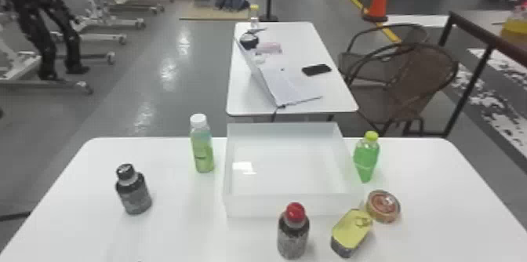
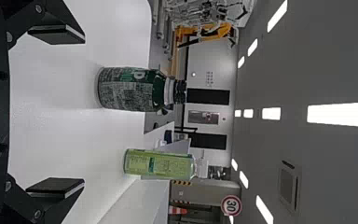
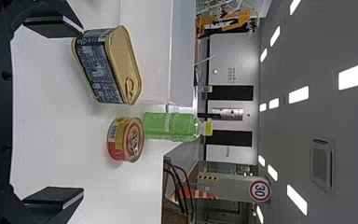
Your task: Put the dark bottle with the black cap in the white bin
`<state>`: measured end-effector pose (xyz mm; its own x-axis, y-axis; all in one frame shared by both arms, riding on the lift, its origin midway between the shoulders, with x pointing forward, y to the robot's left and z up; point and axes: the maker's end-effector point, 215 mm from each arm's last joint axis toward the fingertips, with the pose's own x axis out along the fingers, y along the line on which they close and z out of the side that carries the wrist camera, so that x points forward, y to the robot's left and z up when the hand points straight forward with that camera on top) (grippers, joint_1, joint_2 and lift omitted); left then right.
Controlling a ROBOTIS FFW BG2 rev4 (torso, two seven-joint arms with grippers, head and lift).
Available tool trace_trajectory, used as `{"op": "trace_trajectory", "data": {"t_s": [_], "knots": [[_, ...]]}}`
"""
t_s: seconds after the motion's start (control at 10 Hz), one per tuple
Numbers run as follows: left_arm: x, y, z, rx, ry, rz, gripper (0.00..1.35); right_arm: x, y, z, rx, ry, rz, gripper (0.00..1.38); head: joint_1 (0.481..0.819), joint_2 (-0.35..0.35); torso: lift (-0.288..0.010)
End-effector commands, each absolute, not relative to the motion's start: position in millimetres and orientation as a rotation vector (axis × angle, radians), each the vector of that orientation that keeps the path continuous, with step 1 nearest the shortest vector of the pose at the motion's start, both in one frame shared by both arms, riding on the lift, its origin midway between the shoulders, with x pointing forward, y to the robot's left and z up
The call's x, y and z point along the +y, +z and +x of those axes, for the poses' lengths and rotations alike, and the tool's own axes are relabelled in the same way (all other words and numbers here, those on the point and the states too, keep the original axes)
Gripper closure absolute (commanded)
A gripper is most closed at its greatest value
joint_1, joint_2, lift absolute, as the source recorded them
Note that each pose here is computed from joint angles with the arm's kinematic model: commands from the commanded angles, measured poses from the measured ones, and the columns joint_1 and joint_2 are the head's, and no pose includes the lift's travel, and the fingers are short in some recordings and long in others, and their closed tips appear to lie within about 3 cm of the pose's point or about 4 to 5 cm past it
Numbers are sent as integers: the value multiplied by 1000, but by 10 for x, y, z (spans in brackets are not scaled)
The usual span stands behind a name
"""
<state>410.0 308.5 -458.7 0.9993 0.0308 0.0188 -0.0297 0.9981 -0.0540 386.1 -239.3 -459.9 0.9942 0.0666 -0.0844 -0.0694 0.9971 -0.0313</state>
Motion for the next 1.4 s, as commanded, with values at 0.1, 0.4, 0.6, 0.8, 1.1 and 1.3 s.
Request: {"op": "trace_trajectory", "data": {"t_s": [0.1,0.4,0.6,0.8,1.1,1.3], "knots": [[3076,-4592,4099,-19,31,-57,209,-2393,-4599,3860,83,68,-34,96,549,0,-100],[3073,-4597,4121,-15,30,-57,205,-2393,-4599,3860,83,68,-34,96,549,0,-100],[3084,-4620,4211,-2,31,-54,205,-2393,-4599,3860,83,68,-34,96,549,0,-100],[3197,-4571,4373,-5,61,-50,203,-2398,-4605,3854,85,66,-30,96,549,0,-100],[3078,-4538,4822,-1,47,-73,203,-2402,-4607,3858,85,63,-25,96,549,0,-100],[3005,-4577,5032,16,51,-76,208,-2396,-4615,3855,87,64,-23,96,549,0,-100]]}}
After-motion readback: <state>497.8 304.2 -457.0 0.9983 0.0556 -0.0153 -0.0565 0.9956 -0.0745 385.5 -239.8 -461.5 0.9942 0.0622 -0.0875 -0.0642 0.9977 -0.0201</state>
